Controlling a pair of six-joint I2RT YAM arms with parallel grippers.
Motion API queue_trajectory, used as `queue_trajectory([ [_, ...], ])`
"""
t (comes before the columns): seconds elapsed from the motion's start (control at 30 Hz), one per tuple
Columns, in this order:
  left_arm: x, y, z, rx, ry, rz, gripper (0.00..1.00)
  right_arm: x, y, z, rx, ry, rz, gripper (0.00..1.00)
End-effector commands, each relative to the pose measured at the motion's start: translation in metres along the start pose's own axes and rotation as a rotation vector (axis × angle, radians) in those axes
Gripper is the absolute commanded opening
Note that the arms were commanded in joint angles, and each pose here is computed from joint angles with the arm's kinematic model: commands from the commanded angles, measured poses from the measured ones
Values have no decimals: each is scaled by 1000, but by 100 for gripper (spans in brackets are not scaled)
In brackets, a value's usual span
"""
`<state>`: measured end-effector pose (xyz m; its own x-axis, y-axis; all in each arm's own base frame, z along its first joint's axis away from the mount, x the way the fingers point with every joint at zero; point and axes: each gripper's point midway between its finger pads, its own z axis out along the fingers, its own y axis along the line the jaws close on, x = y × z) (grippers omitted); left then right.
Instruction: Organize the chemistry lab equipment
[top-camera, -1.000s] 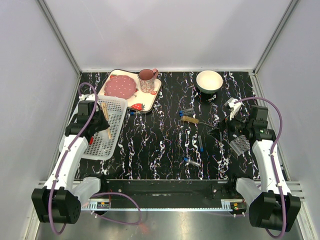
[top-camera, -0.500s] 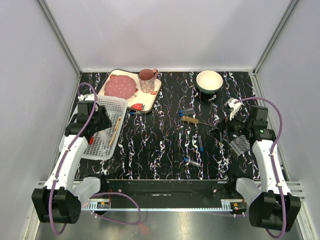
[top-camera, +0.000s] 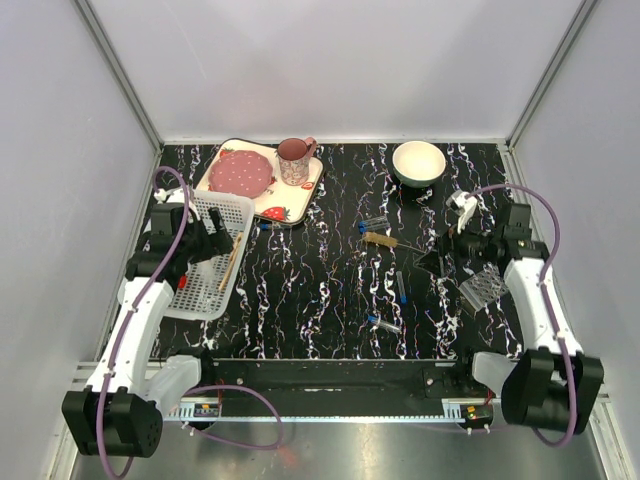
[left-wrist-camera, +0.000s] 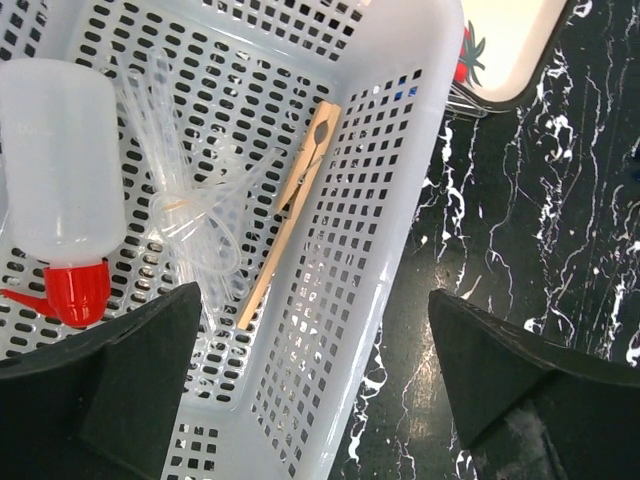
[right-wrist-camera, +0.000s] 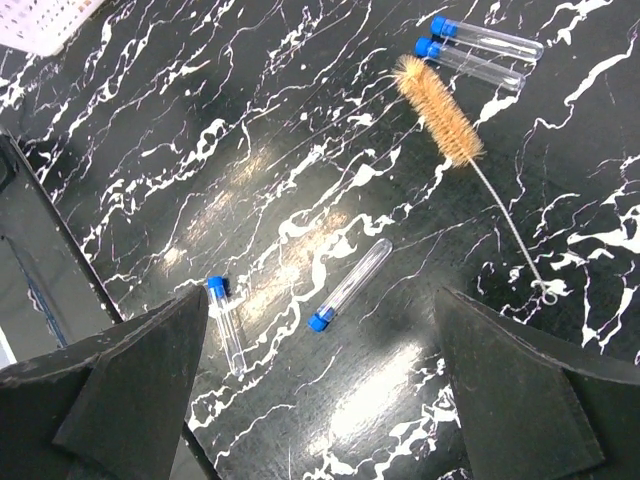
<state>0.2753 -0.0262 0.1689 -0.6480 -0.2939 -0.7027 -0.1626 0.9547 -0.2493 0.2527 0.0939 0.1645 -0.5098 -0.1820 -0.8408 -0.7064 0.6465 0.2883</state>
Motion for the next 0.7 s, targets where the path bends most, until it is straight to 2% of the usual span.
queue_trajectory([
  [0.0, -7, -13, -2, 82, -37, 17, 99, -31, -14, 0, -19, 22, -50, 100],
  [0.07, -8, -16, -3, 100, -43, 22, 99, -31, -25, 5, 10, 87, -42, 100],
  [0.17, -7, -20, -3, 122, -43, 28, 99, -22, -40, 21, 48, 251, -48, 100],
  [0.33, -8, -24, -4, 144, -44, 35, 99, -3, -63, 51, 135, 527, -76, 93],
  [0.67, -9, -26, -5, 154, -49, 39, 99, 19, -94, 103, 194, 735, -133, 73],
])
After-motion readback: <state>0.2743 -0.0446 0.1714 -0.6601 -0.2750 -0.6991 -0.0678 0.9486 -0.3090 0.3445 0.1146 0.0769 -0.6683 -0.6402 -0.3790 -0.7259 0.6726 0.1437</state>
